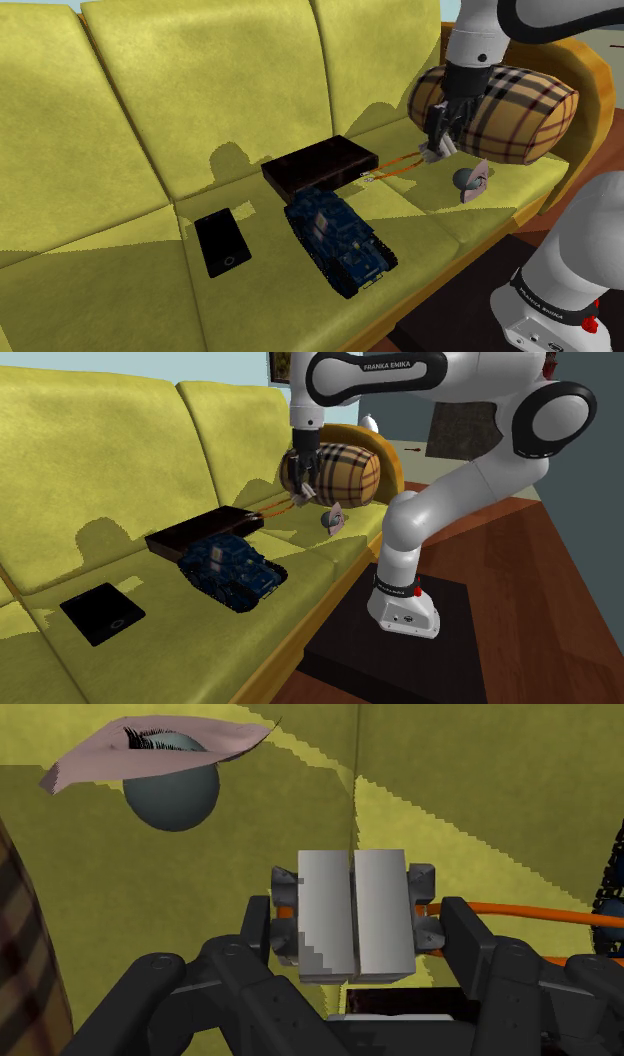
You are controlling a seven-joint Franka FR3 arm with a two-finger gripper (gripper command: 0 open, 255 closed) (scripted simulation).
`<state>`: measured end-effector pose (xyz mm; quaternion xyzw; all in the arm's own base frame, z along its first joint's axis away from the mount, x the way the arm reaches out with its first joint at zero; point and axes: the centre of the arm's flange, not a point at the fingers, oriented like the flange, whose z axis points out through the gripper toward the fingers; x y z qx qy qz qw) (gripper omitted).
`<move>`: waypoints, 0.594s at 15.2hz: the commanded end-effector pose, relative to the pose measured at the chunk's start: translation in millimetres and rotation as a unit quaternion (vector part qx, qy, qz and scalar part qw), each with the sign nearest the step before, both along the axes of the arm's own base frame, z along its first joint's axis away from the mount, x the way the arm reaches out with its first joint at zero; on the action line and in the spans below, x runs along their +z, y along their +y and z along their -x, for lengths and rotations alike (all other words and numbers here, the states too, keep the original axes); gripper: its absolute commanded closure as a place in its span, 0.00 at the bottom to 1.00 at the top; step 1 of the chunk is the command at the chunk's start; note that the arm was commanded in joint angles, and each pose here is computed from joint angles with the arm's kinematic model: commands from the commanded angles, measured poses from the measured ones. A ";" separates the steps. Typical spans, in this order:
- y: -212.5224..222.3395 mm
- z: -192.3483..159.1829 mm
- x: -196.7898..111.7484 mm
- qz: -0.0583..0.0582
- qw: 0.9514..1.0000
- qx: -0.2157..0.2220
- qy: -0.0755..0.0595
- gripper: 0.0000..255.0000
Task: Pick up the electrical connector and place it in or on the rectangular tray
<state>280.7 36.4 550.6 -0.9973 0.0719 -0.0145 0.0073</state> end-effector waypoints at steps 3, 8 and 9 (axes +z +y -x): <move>10.6 -44.6 6.5 0.000 1.000 0.000 0.000 1.00; 23.5 -109.0 12.1 0.000 1.000 0.000 0.000 1.00; 26.1 -121.9 13.2 0.000 1.000 0.000 0.000 1.00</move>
